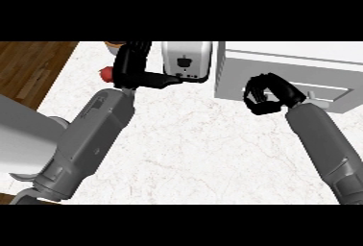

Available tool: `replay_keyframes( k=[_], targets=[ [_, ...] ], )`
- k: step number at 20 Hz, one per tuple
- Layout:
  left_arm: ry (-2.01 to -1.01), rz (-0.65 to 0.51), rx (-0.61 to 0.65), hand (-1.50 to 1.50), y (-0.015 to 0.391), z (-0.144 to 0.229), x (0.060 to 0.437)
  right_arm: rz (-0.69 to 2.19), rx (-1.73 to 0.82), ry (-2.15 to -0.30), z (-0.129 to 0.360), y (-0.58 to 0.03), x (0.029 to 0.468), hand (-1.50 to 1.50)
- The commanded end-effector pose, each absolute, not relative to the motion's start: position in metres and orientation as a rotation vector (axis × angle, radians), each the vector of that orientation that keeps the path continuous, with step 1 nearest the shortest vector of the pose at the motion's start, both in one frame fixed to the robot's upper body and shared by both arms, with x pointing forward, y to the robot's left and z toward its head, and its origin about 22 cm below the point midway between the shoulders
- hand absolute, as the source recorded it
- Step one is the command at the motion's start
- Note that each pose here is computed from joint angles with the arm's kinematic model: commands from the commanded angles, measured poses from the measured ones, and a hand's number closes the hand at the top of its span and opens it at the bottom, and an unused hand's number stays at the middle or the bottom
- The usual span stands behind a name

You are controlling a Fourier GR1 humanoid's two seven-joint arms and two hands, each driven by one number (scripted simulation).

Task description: Pick up the cup, place it into the drawer and close the drawer

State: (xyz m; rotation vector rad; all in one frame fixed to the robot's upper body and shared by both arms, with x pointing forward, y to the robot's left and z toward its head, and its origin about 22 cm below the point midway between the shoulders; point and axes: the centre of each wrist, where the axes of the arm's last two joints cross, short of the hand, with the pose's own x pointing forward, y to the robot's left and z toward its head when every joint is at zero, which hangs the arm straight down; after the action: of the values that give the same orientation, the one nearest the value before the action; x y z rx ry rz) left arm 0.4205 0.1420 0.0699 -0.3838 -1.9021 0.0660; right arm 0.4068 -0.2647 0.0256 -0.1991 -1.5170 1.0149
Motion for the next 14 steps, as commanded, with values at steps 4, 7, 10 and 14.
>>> replay_keyframes(
  k=[4, 7, 10, 14],
  targets=[
    [-1.904, 0.025, -0.422, -1.50, 0.156, 0.069, 0.417, 0.852, -0.358, -1.583, 0.095, -0.292, 0.439, 1.50],
    [-1.883, 0.028, -0.433, -1.50, 0.165, 0.062, 0.414, 0.828, -0.351, -1.603, 0.103, -0.297, 0.439, 1.50],
    [-1.899, 0.013, -0.447, -1.50, 0.157, 0.066, 0.414, 0.822, -0.336, -1.606, 0.114, -0.308, 0.439, 1.50],
    [-1.889, 0.020, -0.470, -1.50, 0.162, 0.061, 0.410, 0.809, -0.311, -1.621, 0.116, -0.315, 0.436, 1.50]
  ],
)
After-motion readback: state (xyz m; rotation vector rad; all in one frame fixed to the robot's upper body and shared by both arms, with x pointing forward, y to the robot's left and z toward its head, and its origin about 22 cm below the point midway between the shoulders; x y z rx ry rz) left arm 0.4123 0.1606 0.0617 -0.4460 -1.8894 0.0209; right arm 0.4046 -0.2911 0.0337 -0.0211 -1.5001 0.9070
